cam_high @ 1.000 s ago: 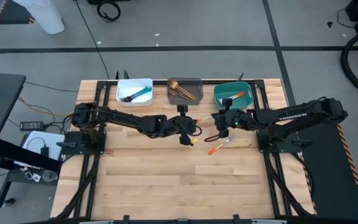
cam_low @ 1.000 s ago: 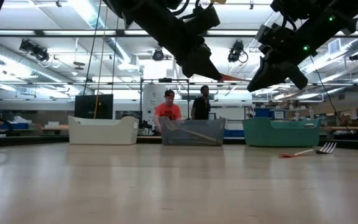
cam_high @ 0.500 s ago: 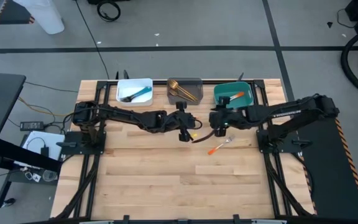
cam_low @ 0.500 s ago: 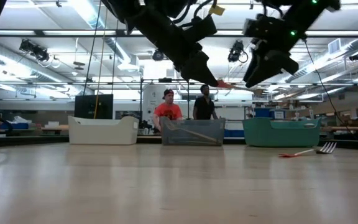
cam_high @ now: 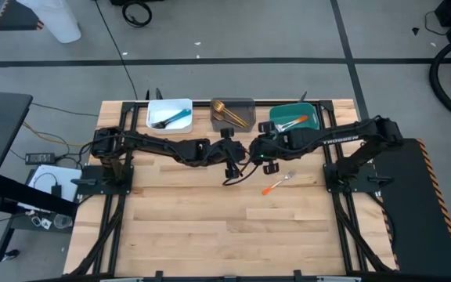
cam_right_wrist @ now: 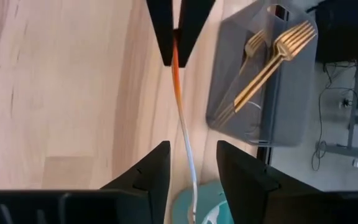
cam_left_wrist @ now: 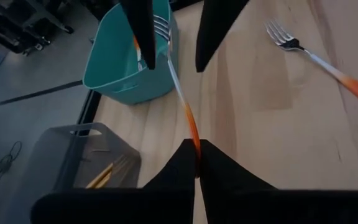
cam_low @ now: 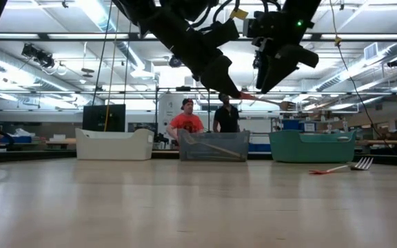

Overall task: Sort silverware by color (type)
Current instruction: Put the right orange fork into the green bin

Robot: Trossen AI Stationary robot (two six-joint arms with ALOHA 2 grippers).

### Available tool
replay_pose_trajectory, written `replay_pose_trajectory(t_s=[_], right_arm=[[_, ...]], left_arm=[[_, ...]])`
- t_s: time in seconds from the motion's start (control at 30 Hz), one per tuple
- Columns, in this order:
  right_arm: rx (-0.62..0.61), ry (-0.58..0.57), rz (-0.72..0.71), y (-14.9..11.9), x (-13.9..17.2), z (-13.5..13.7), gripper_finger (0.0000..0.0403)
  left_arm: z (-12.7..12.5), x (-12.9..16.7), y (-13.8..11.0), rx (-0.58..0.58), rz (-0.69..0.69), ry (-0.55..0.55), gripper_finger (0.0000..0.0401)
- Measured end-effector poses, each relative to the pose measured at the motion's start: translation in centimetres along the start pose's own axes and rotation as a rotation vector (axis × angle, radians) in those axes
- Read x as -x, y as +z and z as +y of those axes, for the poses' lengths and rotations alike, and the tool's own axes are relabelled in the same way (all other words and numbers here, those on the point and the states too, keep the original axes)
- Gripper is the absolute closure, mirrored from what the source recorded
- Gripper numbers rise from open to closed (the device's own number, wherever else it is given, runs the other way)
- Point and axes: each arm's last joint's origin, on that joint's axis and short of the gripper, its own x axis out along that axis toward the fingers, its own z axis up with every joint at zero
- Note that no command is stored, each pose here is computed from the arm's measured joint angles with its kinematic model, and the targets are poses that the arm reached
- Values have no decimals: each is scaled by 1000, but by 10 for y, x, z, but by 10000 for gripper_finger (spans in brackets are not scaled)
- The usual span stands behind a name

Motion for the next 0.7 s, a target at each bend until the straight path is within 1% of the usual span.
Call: replay_pose_trajectory(t_s=[0.13, 0.33, 0.4, 0.7], right_arm=[[16, 2, 5, 0, 0, 0, 278], [23, 2, 9, -1, 0, 0, 299], [24, 1, 10, -1, 0, 0, 302], [29, 2, 8, 0, 1, 1, 304]], left_arm=[[3, 1, 1, 33, -6, 1, 388], [3, 2, 5, 40, -48, -14, 386], [3, 2, 6, 40, -60, -31, 387], [5, 2, 11, 47, -115, -14, 387]])
